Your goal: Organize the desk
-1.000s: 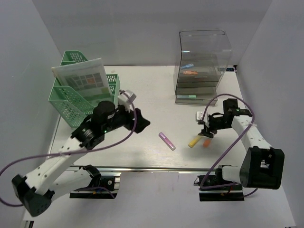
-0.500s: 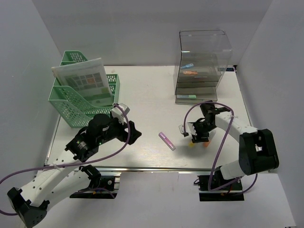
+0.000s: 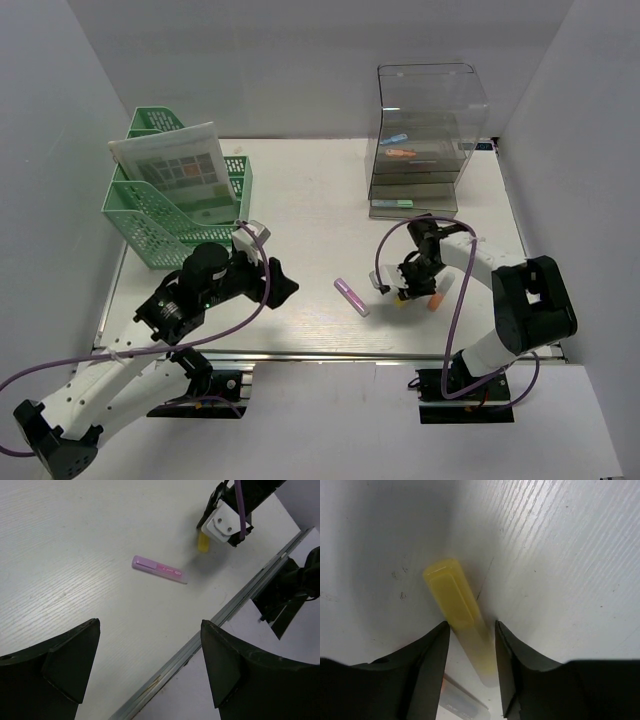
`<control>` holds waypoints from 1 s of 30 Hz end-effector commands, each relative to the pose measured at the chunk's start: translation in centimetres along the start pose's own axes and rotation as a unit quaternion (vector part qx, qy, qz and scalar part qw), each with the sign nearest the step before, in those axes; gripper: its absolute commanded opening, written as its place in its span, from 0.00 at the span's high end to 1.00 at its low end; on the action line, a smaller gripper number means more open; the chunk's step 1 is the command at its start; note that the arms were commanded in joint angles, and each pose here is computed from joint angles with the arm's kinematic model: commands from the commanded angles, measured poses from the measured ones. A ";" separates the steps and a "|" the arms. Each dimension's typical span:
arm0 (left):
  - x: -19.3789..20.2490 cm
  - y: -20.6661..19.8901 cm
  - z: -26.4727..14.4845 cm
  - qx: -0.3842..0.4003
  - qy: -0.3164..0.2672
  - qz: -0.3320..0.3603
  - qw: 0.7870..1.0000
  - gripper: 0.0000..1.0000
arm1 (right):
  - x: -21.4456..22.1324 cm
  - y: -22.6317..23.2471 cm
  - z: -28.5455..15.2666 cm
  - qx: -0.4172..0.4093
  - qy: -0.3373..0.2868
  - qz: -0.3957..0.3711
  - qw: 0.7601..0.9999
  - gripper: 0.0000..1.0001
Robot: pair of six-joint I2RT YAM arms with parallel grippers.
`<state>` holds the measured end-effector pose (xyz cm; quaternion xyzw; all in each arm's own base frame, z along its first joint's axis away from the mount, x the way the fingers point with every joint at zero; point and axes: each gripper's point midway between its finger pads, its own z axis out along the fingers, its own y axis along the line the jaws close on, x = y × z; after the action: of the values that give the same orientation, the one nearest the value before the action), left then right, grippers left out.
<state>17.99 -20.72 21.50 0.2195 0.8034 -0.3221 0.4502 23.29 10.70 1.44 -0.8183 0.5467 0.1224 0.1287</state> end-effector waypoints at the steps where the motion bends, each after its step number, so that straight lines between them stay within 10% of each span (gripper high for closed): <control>1: -0.3 -1.1 -0.8 0.021 -0.005 -0.038 0.999 0.09 | 0.3 -0.6 0.3 -0.001 0.017 -0.014 1.000 0.54; 5: -0.1 -1.8 -1.0 0.034 -0.009 -0.080 0.996 0.08 | -0.6 -1.0 -0.1 0.011 -0.004 0.019 1.000 0.92; 8: 0.8 -2.4 -0.7 0.049 0.001 -0.125 0.991 0.08 | -2.2 -3.9 -2.1 0.063 -0.041 0.085 0.994 1.00; 18: 5.2 -1.4 2.1 0.023 0.041 -0.261 0.964 0.07 | -0.6 -19.0 -15.1 0.411 0.012 0.167 0.896 1.00; 30: 7.1 -0.2 4.3 -0.032 0.076 -0.341 0.936 0.07 | 4.3 -26.5 -17.2 0.515 0.125 0.134 0.838 1.00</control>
<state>16.12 -23.05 12.85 -0.0360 0.8789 -0.4036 0.2517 46.87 11.18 13.62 -0.5990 0.6684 -0.2047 0.3906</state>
